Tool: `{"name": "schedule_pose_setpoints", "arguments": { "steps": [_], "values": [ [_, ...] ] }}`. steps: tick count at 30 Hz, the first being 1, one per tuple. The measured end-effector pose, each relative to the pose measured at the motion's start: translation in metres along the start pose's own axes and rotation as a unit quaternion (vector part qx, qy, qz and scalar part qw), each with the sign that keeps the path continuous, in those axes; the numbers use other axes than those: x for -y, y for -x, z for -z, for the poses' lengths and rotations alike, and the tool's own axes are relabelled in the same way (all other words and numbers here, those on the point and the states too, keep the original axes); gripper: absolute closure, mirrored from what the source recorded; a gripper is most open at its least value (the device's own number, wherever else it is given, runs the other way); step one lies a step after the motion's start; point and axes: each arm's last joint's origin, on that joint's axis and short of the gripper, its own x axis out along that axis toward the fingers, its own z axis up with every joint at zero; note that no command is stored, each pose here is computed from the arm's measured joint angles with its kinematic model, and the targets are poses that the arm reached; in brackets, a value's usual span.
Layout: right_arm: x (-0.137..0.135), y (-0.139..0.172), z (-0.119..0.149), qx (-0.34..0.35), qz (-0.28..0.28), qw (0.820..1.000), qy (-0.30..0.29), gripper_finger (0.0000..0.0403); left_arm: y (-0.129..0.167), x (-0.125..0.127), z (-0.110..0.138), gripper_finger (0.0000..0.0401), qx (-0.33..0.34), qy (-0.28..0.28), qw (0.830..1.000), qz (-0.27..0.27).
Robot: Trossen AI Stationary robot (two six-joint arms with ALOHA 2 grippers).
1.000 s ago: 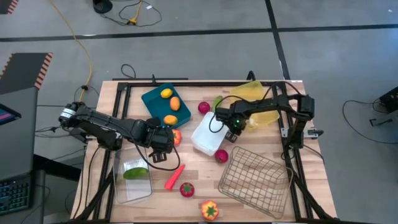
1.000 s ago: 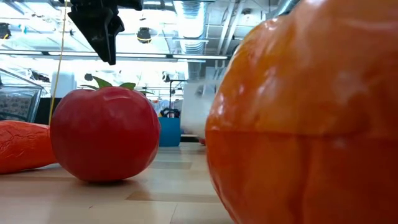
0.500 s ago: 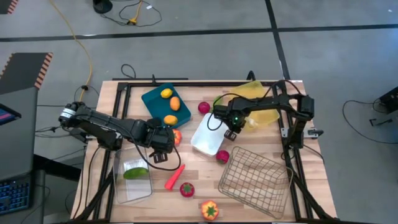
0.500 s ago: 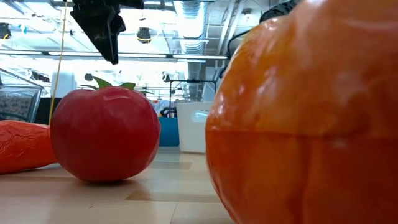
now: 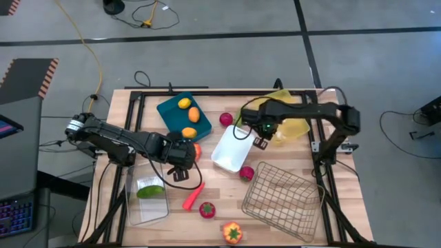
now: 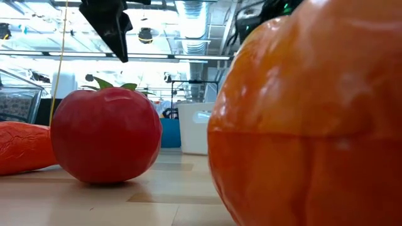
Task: Sort produce into baskets
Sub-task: Put the right orange carrot into the wire basket
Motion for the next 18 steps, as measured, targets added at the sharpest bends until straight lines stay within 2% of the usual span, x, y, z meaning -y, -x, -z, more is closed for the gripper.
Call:
{"name": "schedule_pose_setpoints", "arguments": {
  "steps": [7,13,18],
  "values": [
    [-0.015,0.044,0.037,0.085,-0.027,0.995,0.047,0.0321,0.000,0.002,-0.005,0.0219,0.027,0.009,1.000,0.012],
    [-0.051,0.069,0.080,0.134,-0.056,0.982,0.123,0.0321,0.001,0.006,-0.012,0.0219,0.055,0.024,0.997,0.037],
    [-0.087,0.075,0.115,0.123,-0.100,0.968,0.196,0.0321,0.002,0.009,-0.017,0.0219,0.074,0.032,0.994,0.073]
  ]
}}
